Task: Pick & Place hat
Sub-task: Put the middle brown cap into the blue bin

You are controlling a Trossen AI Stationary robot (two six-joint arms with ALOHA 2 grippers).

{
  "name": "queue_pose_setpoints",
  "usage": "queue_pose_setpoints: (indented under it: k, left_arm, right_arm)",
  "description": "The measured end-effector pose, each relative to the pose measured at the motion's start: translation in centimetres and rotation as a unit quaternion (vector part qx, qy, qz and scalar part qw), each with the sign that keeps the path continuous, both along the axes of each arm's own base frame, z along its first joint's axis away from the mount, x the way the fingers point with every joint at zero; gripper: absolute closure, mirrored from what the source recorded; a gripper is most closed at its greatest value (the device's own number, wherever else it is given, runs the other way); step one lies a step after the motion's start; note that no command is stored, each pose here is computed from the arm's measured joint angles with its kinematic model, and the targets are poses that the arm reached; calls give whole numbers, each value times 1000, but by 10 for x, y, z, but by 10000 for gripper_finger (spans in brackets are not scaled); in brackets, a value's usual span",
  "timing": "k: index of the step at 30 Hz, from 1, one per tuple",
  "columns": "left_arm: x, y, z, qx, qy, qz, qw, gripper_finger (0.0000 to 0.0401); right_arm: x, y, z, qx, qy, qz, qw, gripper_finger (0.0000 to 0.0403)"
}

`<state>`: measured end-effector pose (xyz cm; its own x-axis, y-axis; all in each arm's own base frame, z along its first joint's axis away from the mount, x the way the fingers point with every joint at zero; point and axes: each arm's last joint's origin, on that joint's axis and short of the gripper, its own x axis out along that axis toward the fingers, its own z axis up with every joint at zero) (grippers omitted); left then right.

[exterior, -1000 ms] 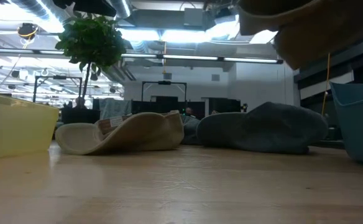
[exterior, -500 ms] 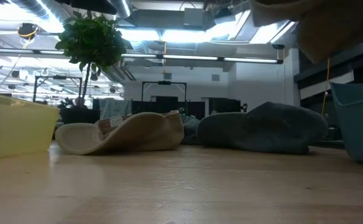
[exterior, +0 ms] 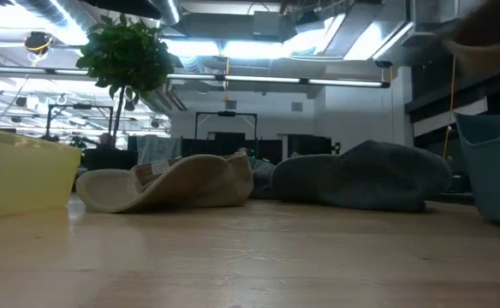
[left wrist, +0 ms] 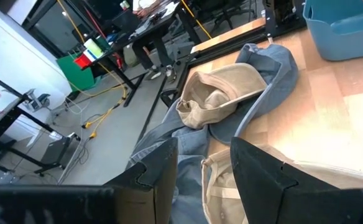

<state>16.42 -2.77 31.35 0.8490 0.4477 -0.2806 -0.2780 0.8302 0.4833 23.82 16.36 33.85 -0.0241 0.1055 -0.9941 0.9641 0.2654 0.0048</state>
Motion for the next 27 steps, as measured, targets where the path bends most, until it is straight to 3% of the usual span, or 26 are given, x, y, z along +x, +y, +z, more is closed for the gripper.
queue_pose_setpoints:
  k: [5, 14, 20, 27]
  left_arm:
    - [0, 0, 0, -8, -4, 3, 1000, 257]
    - [0, -1, 0, -19, -6, -9, 1000, 258]
    - [1, -3, -1, -33, -2, -41, 999, 258]
    - [1, -3, -1, -42, -2, -54, 998, 258]
  right_arm:
    - [-5, 2, -20, 28, 81, -41, 995, 389]
    - [-15, -5, -61, -30, 156, -107, 981, 387]
    - [-12, -14, -79, -46, 162, -136, 976, 387]
    - [-8, -25, -89, -48, 162, -128, 977, 383]
